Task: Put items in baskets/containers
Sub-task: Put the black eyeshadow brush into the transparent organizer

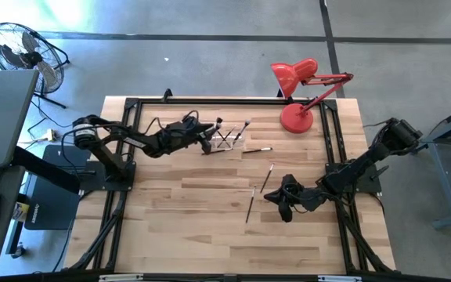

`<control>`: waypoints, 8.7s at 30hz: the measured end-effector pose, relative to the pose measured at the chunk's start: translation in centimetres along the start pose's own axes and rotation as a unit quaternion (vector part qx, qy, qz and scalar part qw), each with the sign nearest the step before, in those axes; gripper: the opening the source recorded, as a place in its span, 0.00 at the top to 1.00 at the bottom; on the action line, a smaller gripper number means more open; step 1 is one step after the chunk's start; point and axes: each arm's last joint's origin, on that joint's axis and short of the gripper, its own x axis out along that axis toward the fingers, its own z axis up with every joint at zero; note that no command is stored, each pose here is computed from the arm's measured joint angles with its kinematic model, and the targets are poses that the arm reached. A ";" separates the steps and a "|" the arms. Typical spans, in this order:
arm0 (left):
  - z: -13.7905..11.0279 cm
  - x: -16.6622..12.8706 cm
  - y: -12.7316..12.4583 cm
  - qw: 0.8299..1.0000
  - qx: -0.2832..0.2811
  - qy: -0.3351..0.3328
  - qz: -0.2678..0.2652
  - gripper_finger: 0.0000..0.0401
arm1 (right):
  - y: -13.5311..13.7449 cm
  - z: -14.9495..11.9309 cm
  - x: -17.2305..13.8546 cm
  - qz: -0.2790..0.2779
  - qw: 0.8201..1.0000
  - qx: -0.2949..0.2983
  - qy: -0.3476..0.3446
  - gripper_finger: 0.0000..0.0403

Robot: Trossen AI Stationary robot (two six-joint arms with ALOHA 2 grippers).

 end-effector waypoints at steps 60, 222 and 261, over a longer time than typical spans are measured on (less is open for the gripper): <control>0.6 -6.2 -7.2 0.959 0.019 0.258 -0.116 0.71 | 2.5 10.3 9.6 -0.504 0.824 0.154 0.206 1.00; -4.9 1.2 -16.0 0.884 0.224 0.379 -0.160 0.61 | -0.9 5.8 14.8 -0.177 0.884 -0.312 0.299 0.99; -7.2 1.1 -15.4 0.848 0.219 0.453 -0.165 0.99 | -0.2 5.7 14.8 -0.193 0.894 -0.305 0.266 0.99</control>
